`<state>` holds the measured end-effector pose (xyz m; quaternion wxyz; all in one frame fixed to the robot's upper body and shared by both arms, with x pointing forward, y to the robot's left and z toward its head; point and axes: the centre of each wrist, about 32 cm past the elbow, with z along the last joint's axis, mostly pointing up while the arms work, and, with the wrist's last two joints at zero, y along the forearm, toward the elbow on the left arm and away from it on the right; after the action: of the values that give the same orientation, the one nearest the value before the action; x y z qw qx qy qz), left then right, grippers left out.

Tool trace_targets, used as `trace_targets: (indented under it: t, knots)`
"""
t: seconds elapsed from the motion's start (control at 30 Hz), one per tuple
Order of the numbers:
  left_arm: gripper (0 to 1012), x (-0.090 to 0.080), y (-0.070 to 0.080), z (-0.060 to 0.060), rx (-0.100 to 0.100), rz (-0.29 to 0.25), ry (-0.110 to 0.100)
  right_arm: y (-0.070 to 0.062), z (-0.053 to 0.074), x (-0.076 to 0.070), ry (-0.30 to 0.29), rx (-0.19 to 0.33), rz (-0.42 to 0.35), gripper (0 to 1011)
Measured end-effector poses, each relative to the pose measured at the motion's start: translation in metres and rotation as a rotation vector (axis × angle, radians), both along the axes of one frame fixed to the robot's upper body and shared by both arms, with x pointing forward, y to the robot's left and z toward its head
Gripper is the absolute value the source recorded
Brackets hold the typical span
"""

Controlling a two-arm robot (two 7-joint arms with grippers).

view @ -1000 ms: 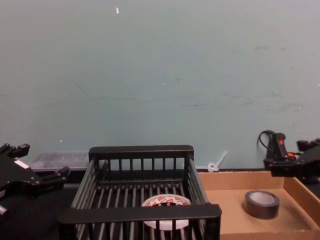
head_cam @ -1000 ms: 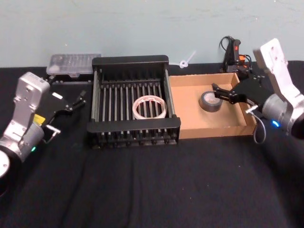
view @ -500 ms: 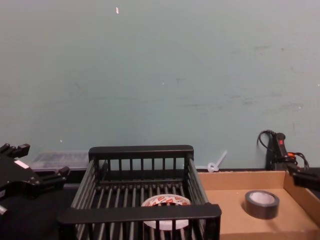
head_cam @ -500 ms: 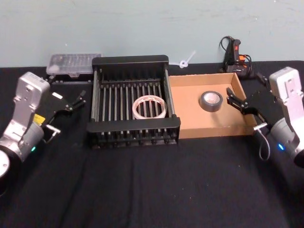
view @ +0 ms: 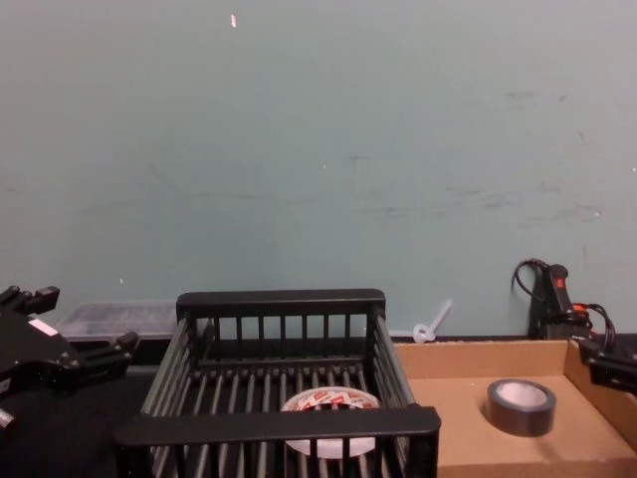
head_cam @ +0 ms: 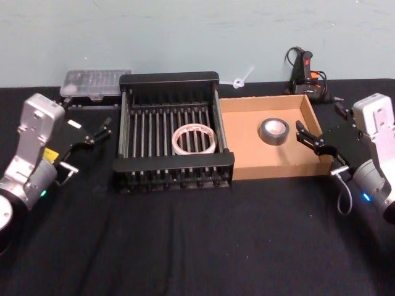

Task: Pick up the white tape and place it into the black box , Pick up the silver tape and place it into the brown box.

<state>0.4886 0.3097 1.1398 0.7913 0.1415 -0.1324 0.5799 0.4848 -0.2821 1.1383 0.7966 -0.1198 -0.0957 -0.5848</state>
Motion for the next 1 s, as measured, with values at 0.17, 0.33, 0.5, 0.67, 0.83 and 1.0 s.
trace_targets:
  t: [0.17, 0.33, 0.5, 0.67, 0.83, 1.0]
  knots:
    - [1001, 0.0000, 0.0000, 0.0000, 0.000, 0.000, 0.000, -0.0001, 0.0000, 0.0002, 0.000, -0.001, 0.001, 1002]
    - [1001, 0.0000, 0.0000, 0.0000, 0.000, 0.000, 0.000, -0.0001, 0.0000, 0.0004, -0.001, -0.002, 0.002, 1002]
    - [1001, 0.0000, 0.0000, 0.0000, 0.000, 0.000, 0.000, -0.0001, -0.0001, 0.0004, 0.000, -0.002, 0.002, 1002]
    - [1002, 0.0000, 0.0000, 0.0000, 0.000, 0.000, 0.000, -0.0001, -0.0002, 0.0005, -0.001, -0.003, 0.003, 1002]
    - [1001, 0.0000, 0.0000, 0.0000, 0.000, 0.000, 0.000, -0.0002, -0.0002, 0.0005, -0.001, -0.003, 0.003, 1002]
    - [1001, 0.0000, 0.0000, 0.0000, 0.000, 0.000, 0.000, -0.0002, 0.0000, 0.0007, -0.002, -0.003, 0.003, 1002]
